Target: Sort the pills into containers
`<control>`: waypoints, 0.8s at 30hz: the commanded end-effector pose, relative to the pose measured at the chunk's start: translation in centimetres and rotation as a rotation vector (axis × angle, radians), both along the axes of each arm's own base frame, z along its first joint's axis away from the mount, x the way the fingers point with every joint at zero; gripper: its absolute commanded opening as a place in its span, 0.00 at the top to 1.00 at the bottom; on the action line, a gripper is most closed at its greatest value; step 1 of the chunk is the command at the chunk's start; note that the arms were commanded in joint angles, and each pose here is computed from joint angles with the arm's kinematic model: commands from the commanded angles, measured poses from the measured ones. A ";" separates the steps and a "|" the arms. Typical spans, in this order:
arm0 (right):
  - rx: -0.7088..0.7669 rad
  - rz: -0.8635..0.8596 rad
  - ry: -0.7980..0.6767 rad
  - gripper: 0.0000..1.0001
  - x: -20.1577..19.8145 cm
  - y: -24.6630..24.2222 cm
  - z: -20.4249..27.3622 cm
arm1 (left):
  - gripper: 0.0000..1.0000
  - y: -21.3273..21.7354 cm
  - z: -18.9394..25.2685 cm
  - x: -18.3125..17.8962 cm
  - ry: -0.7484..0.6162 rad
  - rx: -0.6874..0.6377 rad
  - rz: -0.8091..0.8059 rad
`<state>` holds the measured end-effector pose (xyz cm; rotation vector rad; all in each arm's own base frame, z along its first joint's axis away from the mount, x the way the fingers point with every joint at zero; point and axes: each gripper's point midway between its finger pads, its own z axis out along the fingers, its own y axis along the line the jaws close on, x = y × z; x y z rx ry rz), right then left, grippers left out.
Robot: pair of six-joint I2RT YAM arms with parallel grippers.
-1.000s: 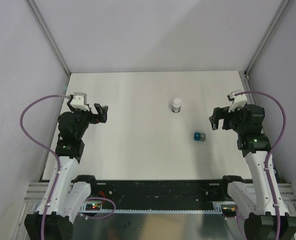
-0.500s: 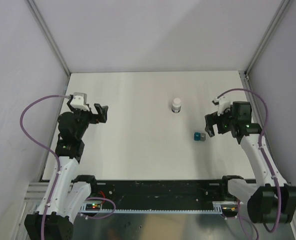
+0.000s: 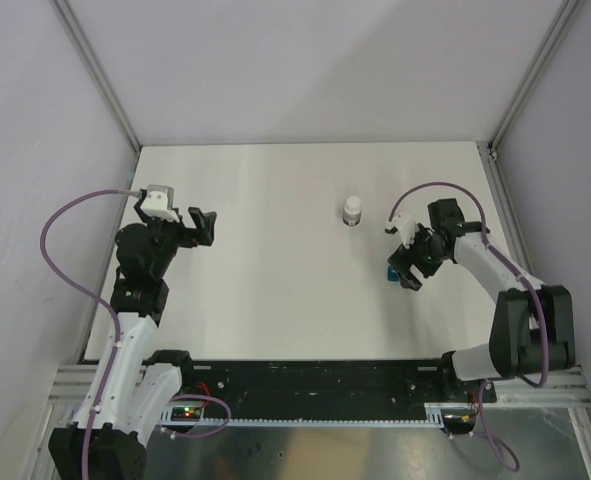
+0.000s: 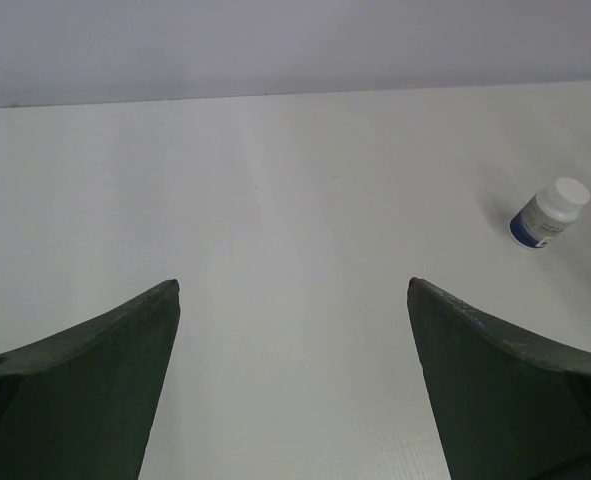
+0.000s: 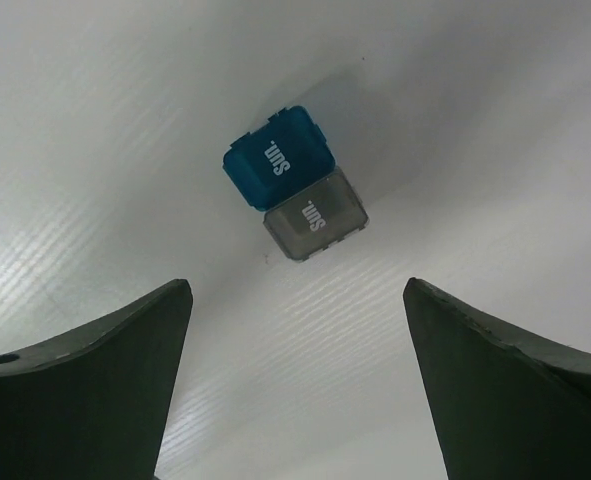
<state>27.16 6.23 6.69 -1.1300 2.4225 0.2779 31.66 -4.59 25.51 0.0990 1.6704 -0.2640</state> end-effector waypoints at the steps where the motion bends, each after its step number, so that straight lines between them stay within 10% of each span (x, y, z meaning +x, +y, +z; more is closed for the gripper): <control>1: -0.047 0.141 -0.012 0.08 1.6 0.0 -0.1 | 0.02 -0.3 0.7 0.2 -0.035 0.013 -0.023; 24: -0.114 0.273 0.108 0.39 1.8 3.4 -4.9 | 0.02 -0.4 0.2 0.4 -0.018 0.020 -0.028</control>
